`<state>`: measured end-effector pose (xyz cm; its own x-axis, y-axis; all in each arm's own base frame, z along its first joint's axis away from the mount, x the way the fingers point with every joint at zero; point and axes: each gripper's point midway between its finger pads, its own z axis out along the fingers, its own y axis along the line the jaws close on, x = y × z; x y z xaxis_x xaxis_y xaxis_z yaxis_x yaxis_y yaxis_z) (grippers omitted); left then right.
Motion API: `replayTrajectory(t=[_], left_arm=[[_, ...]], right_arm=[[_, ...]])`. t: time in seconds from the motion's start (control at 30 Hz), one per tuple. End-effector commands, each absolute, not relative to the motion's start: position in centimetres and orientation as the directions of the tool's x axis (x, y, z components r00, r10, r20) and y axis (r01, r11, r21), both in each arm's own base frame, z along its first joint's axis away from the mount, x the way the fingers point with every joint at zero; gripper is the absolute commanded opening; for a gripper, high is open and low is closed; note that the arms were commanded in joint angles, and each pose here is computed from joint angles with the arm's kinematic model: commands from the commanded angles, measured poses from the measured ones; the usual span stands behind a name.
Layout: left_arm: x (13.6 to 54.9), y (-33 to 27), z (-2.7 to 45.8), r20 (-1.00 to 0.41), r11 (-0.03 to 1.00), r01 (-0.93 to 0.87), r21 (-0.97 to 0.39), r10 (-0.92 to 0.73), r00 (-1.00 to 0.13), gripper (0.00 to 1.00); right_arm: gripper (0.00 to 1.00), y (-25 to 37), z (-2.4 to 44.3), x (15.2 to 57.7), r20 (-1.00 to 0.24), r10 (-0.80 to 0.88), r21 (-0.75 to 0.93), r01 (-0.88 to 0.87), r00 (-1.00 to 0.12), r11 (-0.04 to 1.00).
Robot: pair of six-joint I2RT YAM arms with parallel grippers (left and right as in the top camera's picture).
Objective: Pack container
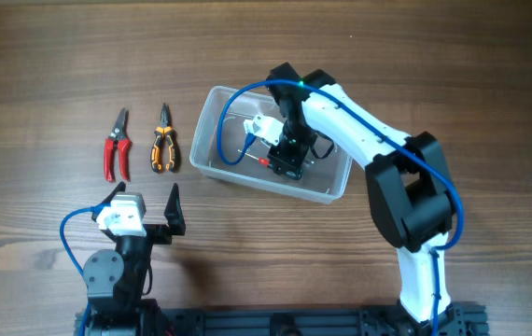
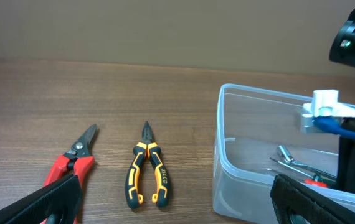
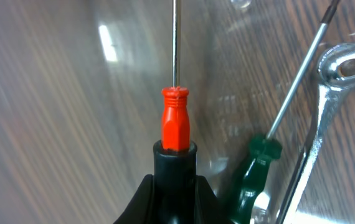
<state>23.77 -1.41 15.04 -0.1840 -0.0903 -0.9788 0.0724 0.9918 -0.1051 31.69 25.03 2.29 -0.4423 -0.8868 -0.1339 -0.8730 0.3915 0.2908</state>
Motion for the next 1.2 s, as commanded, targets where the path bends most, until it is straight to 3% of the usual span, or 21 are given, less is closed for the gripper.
replayTrajectory(t=[0.0, 0.17, 0.3, 0.43, 0.53, 0.57, 0.6, 0.67, 0.8, 1.03, 1.17], left_arm=[[23.8, -1.4, 15.0, -0.981, 0.993, 0.076, -0.09, -0.075, -0.178, 1.0], [23.8, -1.4, 15.0, -0.981, 0.993, 0.076, -0.09, -0.075, -0.178, 1.0], [23.8, -1.4, 15.0, -0.981, 0.993, 0.076, -0.09, -0.075, -0.178, 1.0], [23.8, -1.4, 15.0, -0.981, 0.993, 0.076, -0.09, -0.075, -0.178, 1.0], [23.8, -1.4, 15.0, -0.981, 0.993, 0.076, -0.09, -0.075, -0.178, 1.0], [23.8, -1.4, 15.0, -0.981, 0.993, 0.076, -0.09, -0.075, -0.178, 1.0], [23.8, -1.4, 15.0, -0.981, 0.993, 0.076, -0.09, -0.075, -0.178, 1.0], [23.8, -1.4, 15.0, -0.981, 0.993, 0.076, -0.09, -0.075, -0.178, 1.0], [23.8, -1.4, 15.0, -0.981, 0.993, 0.076, -0.09, -0.075, -0.178, 1.0], [23.8, -1.4, 15.0, -0.981, 0.993, 0.076, -0.09, -0.075, -0.178, 1.0], [23.8, -1.4, 15.0, -0.981, 0.993, 0.076, -0.089, -0.074, -0.177, 1.0]], right_arm=[[0.22, 25.6, 1.9, 32.1, -0.149, -0.868, 0.3, -0.858, -0.473, 0.416], [0.43, 25.5, 2.3, 31.9, -0.132, -0.861, 0.308, -0.845, -0.492, 0.436], [0.45, 26.4, 4.1, 32.4, -0.181, -0.851, 0.316, -0.849, -0.492, 0.424], [0.49, 28.0, 9.4, 34.2, -0.299, -0.82, 0.275, -0.867, -0.488, 0.416], [0.51, 29.0, 17.4, 37.2, -0.461, -0.739, 0.161, -0.865, -0.492, 0.475], [0.56, 28.5, 19.7, 38.5, -0.498, -0.704, 0.106, -0.841, -0.506, 0.53], [0.74, 27.2, 22.3, 40.4, -0.537, -0.654, 0.02, -0.783, -0.533, 0.622], [0.99, 23.3, 25.8, 43.4, -0.586, -0.563, -0.133, -0.617, -0.582, 0.776], [1.0, 15.0, 29.5, 46.7, -0.646, -0.433, -0.254, -0.358, -0.629, 0.899], [1.0, 2.3, 28.8, 49.1, -0.662, -0.118, -0.154, -0.019, -0.74, 0.988], [1.0, -2.2, 27.9, 48.7, -0.64, 0.0, -0.05, 0.041, -0.769, 0.998]])
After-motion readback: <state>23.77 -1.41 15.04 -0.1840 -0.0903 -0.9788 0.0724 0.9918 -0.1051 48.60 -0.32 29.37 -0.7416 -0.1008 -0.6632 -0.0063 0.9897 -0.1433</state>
